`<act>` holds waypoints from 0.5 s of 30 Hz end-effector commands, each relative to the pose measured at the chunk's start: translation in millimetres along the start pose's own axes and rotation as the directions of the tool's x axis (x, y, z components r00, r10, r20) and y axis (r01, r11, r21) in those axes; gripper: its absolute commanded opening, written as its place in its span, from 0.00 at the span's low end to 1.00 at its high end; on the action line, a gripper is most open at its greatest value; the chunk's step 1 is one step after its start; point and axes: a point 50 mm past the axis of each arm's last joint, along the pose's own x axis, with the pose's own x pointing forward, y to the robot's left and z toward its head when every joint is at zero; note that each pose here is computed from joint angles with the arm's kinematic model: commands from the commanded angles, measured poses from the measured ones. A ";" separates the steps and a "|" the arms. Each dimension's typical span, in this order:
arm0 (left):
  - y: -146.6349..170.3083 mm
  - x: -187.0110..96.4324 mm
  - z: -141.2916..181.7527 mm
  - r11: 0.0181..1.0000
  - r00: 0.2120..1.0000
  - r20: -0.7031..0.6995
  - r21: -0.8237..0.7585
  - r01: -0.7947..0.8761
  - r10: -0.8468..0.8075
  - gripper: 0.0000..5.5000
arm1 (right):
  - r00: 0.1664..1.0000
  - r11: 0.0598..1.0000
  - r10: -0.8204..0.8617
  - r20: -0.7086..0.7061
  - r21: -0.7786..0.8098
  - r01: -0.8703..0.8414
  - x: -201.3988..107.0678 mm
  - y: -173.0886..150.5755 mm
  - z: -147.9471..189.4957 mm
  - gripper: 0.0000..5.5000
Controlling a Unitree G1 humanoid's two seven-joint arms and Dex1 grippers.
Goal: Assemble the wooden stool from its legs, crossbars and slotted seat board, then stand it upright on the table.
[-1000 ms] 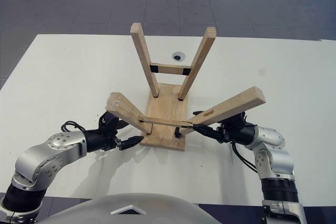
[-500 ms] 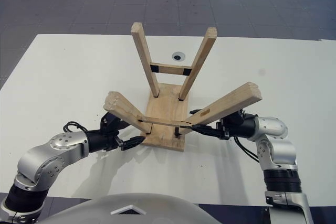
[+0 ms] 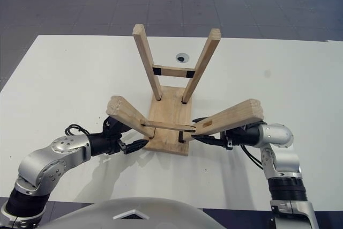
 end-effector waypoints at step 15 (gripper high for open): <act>-1.1 2.3 0.8 1.000 1.000 0.004 0.003 -0.020 0.020 0.81 | 0.943 0.997 0.079 -0.322 0.034 -0.072 4.3 0.6 -10.3 0.37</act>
